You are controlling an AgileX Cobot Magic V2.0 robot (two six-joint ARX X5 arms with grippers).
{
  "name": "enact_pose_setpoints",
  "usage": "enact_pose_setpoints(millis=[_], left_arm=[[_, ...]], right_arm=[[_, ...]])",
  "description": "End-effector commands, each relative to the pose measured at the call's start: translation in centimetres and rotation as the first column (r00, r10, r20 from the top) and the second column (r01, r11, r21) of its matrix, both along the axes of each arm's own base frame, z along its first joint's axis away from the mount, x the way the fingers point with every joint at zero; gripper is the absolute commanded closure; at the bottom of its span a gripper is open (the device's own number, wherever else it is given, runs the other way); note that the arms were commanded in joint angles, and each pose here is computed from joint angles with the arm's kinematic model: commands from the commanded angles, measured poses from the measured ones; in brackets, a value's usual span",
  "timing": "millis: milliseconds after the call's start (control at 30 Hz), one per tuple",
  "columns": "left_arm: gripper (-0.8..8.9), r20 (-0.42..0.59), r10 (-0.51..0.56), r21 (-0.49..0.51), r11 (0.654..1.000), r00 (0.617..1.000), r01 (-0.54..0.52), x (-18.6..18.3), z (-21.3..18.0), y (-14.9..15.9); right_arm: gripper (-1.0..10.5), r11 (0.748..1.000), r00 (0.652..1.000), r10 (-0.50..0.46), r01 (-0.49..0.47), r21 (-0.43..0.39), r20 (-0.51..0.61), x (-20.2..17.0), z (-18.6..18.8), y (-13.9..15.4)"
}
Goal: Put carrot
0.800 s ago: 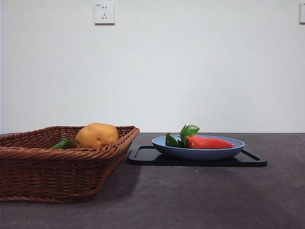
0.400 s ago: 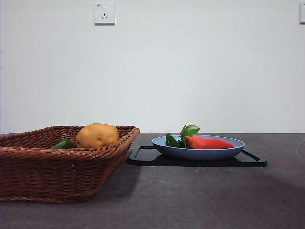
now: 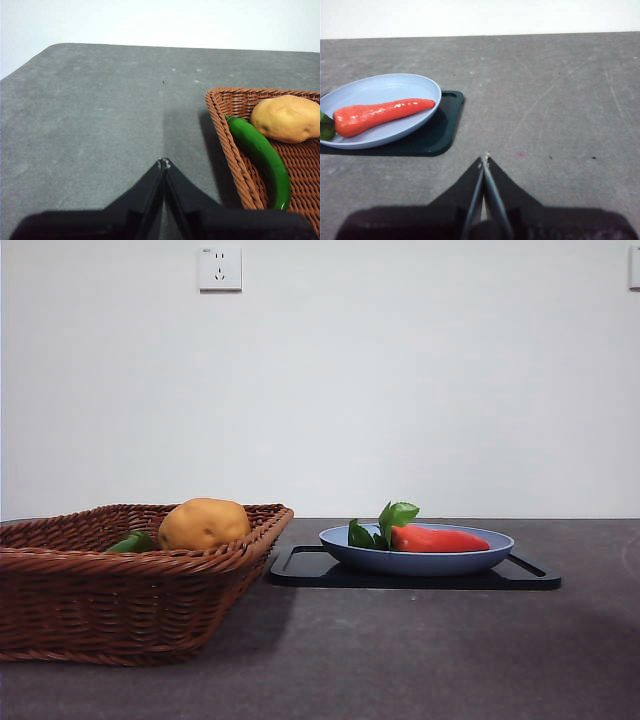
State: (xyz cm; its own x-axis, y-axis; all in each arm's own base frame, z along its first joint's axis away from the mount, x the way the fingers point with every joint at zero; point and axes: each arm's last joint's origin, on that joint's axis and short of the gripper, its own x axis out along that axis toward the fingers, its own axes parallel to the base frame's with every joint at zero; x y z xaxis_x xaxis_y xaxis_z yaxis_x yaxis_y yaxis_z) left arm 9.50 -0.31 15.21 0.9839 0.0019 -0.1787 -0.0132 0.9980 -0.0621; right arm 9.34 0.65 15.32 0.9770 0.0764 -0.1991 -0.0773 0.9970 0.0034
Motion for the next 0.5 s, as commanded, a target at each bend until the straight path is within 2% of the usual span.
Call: enact_pose_setpoints(millis=[33, 500], left_arm=[[8.05, 0.009, 0.002, -0.005, 1.0, 1.0, -0.002, 0.01, -0.02, 0.01], [8.05, 0.009, 0.002, -0.005, 1.0, 1.0, -0.002, 0.01, -0.02, 0.01]], right_arm=[[9.4, 1.0, 1.0, 0.009, -0.009, 0.012, 0.009, 0.06, -0.18, 0.04], [9.4, 1.0, 1.0, 0.006, -0.007, 0.011, 0.008, 0.06, -0.19, 0.03]])
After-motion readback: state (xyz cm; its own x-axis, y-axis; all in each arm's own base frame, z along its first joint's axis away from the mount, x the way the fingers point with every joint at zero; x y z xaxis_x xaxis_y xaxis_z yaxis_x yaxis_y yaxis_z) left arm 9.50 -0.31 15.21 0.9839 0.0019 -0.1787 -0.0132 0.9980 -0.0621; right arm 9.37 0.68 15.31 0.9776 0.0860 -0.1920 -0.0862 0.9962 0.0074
